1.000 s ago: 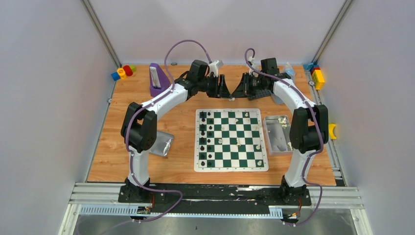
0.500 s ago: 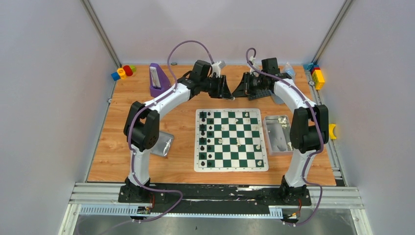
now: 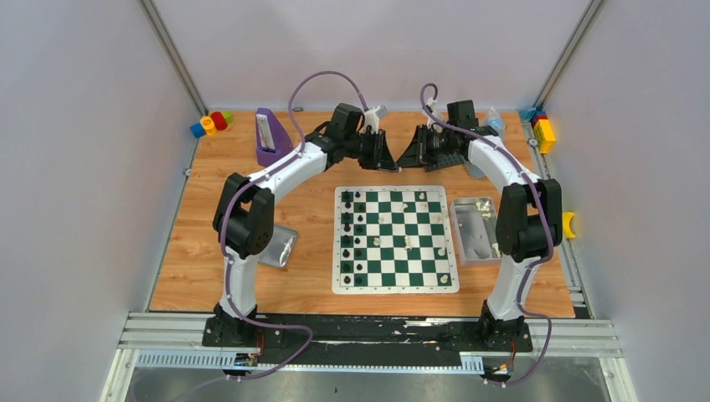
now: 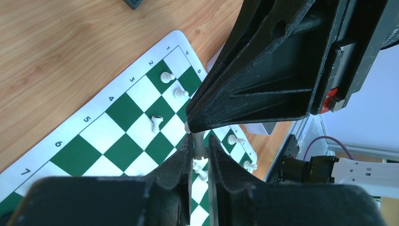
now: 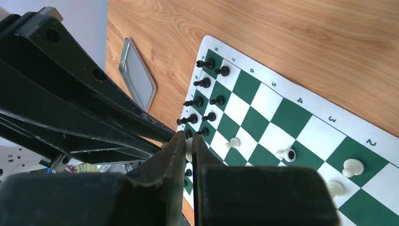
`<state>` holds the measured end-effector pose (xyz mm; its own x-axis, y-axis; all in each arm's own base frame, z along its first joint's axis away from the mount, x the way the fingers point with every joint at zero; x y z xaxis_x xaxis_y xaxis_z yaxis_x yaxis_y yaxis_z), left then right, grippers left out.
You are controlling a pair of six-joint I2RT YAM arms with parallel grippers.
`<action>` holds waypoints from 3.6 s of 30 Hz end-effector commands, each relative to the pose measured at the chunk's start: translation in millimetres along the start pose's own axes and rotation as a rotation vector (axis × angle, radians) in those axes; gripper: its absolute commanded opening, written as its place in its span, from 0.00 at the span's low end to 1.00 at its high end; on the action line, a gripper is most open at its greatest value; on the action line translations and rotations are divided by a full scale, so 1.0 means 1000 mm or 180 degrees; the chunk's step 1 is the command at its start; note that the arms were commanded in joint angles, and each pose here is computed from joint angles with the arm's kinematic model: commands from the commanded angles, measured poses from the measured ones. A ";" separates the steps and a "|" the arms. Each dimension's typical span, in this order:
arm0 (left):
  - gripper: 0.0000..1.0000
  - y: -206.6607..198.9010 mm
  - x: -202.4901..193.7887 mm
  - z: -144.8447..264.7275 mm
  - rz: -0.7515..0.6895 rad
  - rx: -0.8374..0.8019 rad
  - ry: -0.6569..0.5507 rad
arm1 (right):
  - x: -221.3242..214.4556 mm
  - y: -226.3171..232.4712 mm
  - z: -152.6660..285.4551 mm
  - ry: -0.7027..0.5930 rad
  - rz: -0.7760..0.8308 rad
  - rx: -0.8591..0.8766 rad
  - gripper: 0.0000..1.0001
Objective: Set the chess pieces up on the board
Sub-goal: Place the chess piece on the chessboard, then pick up the chess piece from the chessboard.
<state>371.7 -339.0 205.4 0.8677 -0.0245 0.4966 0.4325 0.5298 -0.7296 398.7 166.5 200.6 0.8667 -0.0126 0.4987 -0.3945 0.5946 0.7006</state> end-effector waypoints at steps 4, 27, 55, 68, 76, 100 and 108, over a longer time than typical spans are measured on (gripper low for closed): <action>0.03 -0.008 0.005 0.003 -0.0124 -0.0014 0.0048 | 0.008 0.003 0.012 -0.0167 0.0235 -0.0019 0.17; 0.01 0.013 -0.107 -0.023 -0.1588 0.1124 0.2143 | -0.002 -0.028 0.124 -0.0923 0.0732 -0.1068 0.55; 0.27 0.024 -0.123 -0.044 -0.1695 0.1244 0.2592 | -0.027 -0.039 0.132 -0.0910 0.0717 -0.1065 0.54; 0.53 -0.012 -0.094 -0.018 -0.1923 0.1165 0.2152 | -0.040 -0.044 0.132 -0.0747 0.0834 -0.1128 0.53; 0.68 -0.031 -0.060 0.038 -0.2079 0.1126 0.1494 | -0.050 -0.039 0.108 -0.0474 0.1265 -0.1158 0.52; 0.71 0.023 0.005 0.175 -0.1294 0.1399 0.0225 | -0.137 0.010 -0.014 0.1083 0.2425 -0.0743 0.48; 0.72 0.026 0.006 0.190 -0.1269 0.1468 0.0126 | -0.147 0.011 -0.050 0.1356 0.2586 -0.0696 0.50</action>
<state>344.5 -168.1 258.5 0.7104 -0.3591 0.6053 0.5762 0.7906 -0.2073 268.0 202.1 103.7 0.4616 0.7271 0.5081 -0.8773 0.4589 0.1404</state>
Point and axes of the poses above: each gripper's point midway between its finger pads, its own z axis back along the fingers, its own y axis along the line the jaws close on, x = y × z, the point moved 6 cm from there along z, back along the fingers, and after that the axes turned 6 degrees about z, right-handed, at the moved point
